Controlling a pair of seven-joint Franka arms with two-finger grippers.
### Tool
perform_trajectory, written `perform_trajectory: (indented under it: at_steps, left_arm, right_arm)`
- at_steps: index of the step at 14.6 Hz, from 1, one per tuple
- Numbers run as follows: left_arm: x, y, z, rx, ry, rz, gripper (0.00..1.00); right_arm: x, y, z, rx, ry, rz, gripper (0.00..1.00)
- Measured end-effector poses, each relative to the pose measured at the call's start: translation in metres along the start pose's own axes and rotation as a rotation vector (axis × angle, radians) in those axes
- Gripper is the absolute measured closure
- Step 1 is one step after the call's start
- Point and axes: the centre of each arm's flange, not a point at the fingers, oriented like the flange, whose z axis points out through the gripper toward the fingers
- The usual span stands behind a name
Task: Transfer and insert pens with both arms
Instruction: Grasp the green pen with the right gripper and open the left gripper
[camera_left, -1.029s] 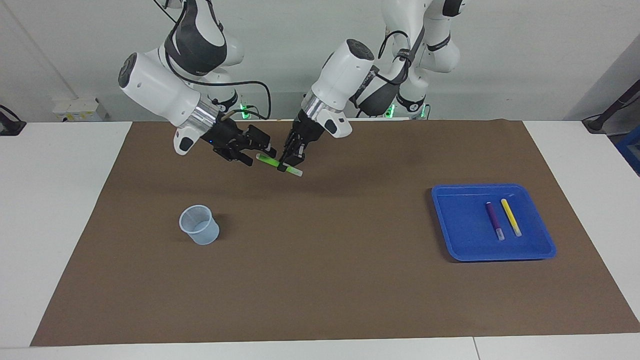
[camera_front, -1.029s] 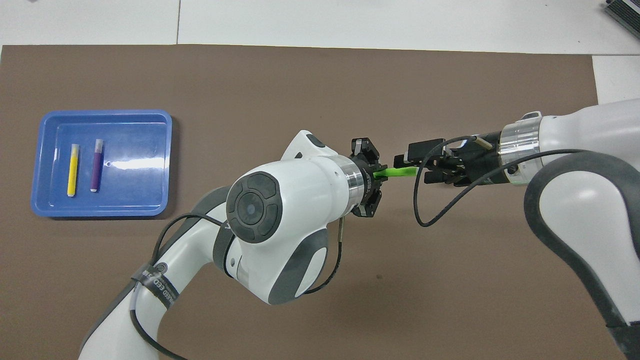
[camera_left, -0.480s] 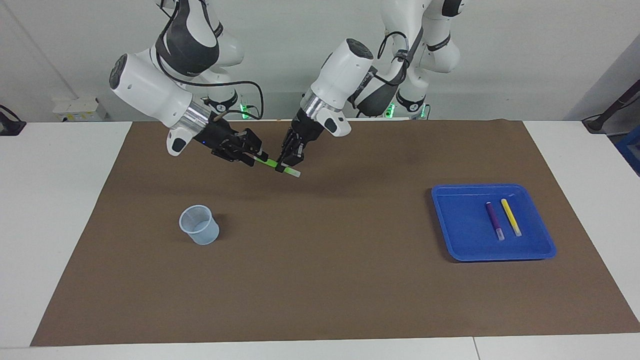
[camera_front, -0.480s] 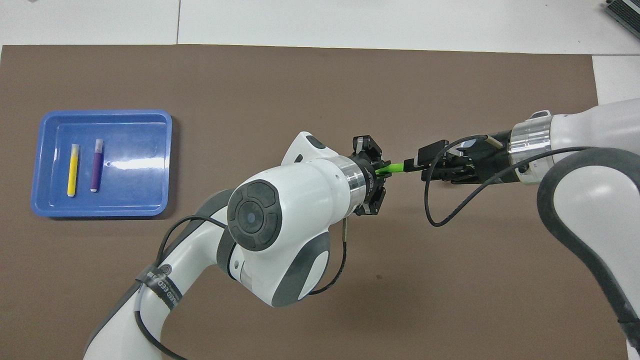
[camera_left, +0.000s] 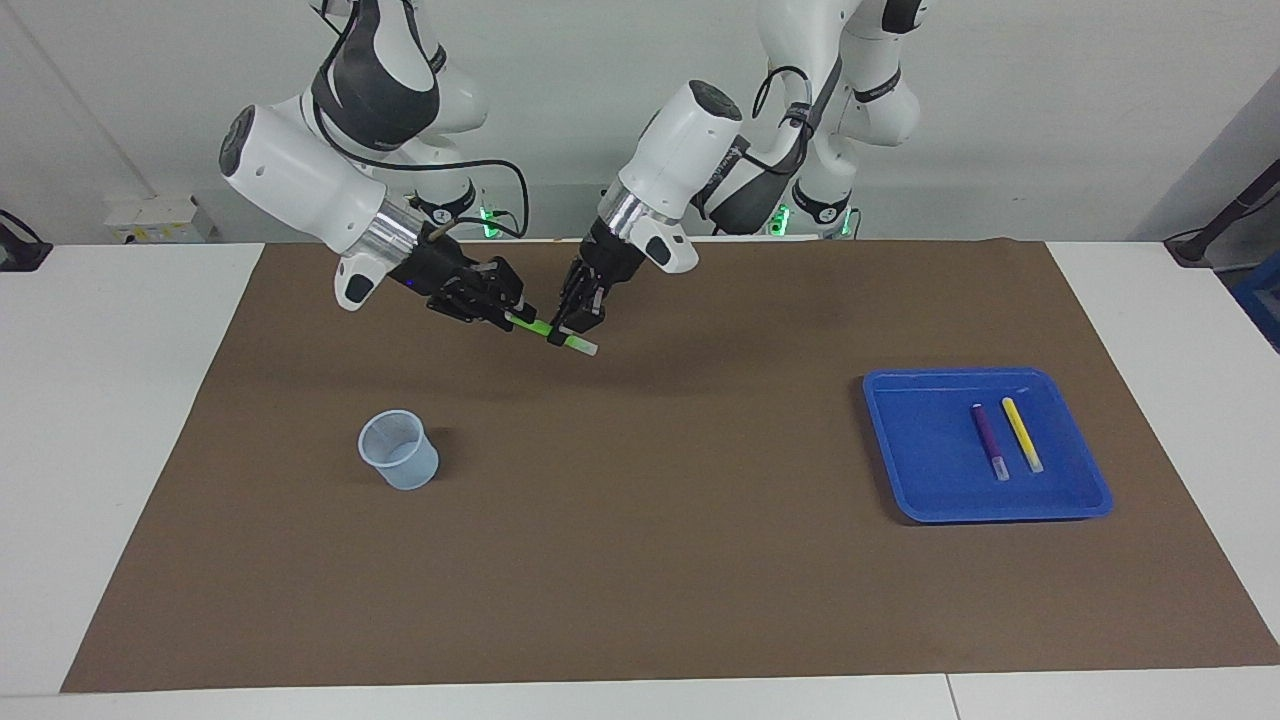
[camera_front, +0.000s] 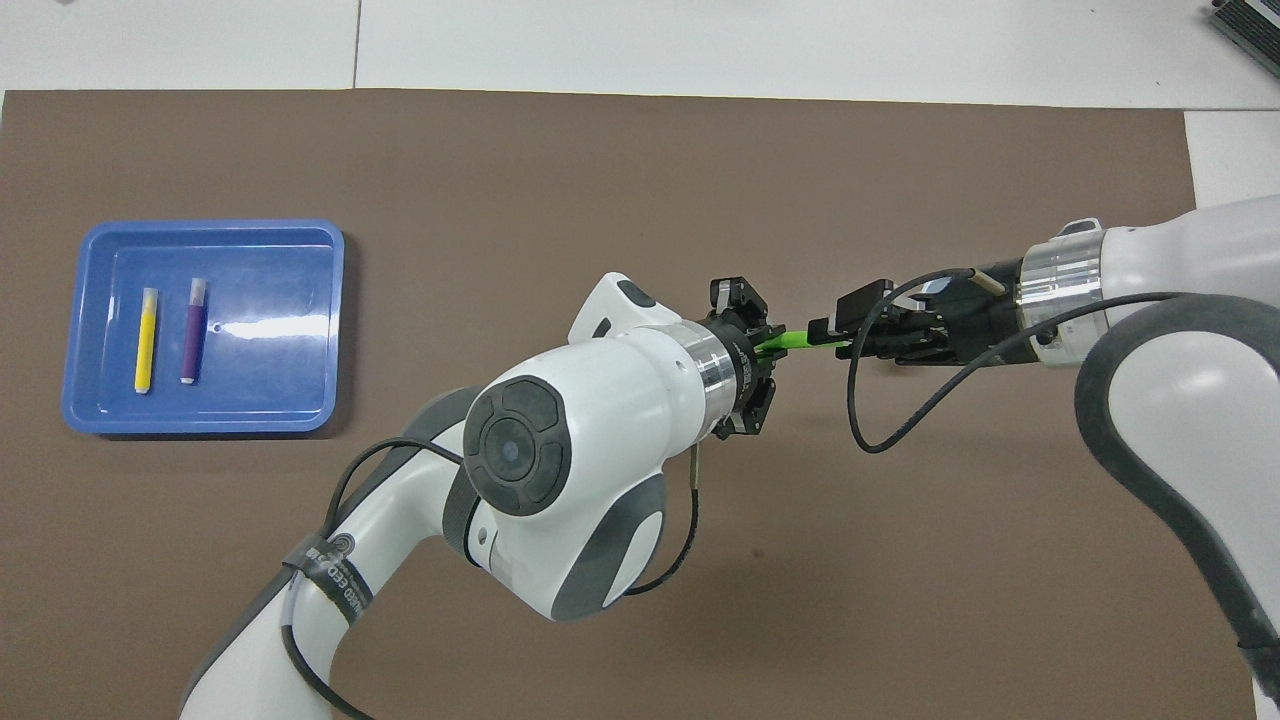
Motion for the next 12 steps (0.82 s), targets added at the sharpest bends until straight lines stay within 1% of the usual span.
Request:
perform_trajectory:
  at_steps: [3, 4, 5, 7, 8, 9, 12]
  left_arm:
    - [-0.0013, -0.001, 0.0002, -0.001, -0.002, 0.002, 0.83]
    - [-0.0018, -0.0015, 0.0003, -0.001, -0.003, 0.002, 0.83]
    - [-0.0026, -0.0023, 0.0005, -0.001, -0.004, 0.003, 0.83]
    - [-0.0036, -0.0028, 0.0003, -0.003, -0.006, 0.004, 0.83]
    - [-0.0037, -0.003, 0.0004, -0.004, -0.006, 0.003, 0.83]
    - [-0.0032, -0.003, 0.0013, -0.005, -0.007, -0.005, 0.83]
    - [-0.0031, -0.0029, 0.0013, -0.007, -0.009, -0.011, 0.83]
  right_arm:
    - [0.0001, -0.0004, -0.0004, 0.0, 0.001, -0.001, 0.59]
    - [0.0001, -0.0006, -0.0004, 0.001, 0.001, -0.001, 0.62]
    - [0.0, -0.0007, -0.0004, 0.001, 0.001, -0.001, 0.62]
    - [0.0006, 0.0005, -0.001, 0.001, 0.002, 0.001, 0.73]
    - [0.0006, 0.0005, -0.001, 0.001, 0.002, 0.001, 0.73]
    - [0.0002, -0.0015, -0.0011, 0.012, 0.001, 0.002, 0.78]
    - [0.0004, -0.0017, -0.0014, 0.015, 0.002, -0.006, 0.79]
